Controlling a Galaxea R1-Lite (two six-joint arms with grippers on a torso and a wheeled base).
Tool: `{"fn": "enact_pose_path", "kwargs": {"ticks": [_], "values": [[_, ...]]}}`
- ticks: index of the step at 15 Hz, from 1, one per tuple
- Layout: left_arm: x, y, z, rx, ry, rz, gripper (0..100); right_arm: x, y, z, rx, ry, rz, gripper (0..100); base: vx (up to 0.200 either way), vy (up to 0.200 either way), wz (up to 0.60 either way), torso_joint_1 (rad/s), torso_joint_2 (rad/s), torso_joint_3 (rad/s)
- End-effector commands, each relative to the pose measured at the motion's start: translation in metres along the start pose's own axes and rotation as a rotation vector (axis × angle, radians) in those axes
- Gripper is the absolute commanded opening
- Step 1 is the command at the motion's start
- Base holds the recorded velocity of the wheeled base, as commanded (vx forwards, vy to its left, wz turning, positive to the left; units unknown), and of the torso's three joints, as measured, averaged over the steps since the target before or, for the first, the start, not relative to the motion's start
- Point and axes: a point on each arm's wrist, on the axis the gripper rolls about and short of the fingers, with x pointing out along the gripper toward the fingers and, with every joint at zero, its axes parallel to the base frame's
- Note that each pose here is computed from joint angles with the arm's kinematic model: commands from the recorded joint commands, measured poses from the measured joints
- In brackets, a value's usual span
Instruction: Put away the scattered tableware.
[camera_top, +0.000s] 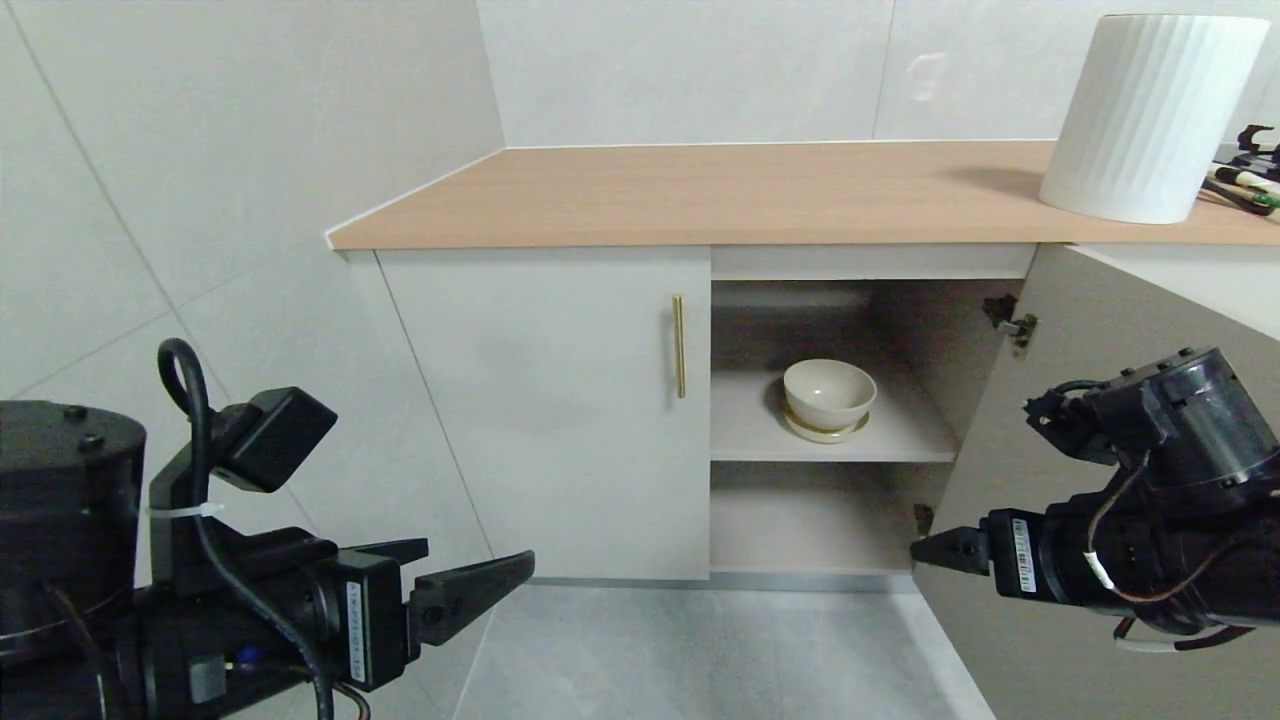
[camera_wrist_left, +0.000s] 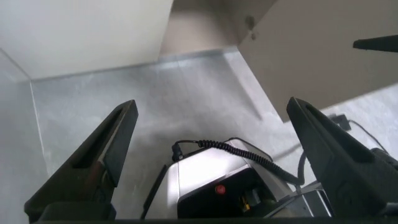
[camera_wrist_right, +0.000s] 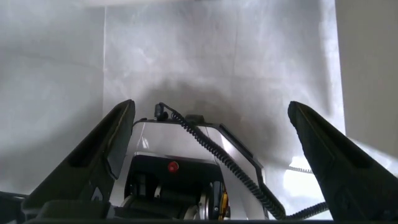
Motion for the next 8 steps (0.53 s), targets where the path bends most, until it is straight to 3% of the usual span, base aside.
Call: {"fn": "enact_pose_path", "kwargs": {"ticks": [1, 2, 8], "values": [[0.001, 0.000, 0.000, 0.000, 0.004, 0.001, 100, 0.001, 0.000, 0.000, -0.001, 0.002, -0.003, 100, -0.200, 0.000, 0.00, 0.002, 0.01, 0.002], [0.002, 0.001, -0.002, 0.003, 0.010, 0.003, 100, 0.000, 0.000, 0.000, 0.000, 0.000, -0.001, 100, -0.200, 0.000, 0.00, -0.002, 0.01, 0.002], [0.003, 0.001, -0.002, 0.003, 0.017, -0.002, 100, -0.016, -0.001, 0.002, -0.001, -0.045, 0.019, 100, 0.000, 0.000, 0.00, 0.000, 0.00, 0.000]]}}
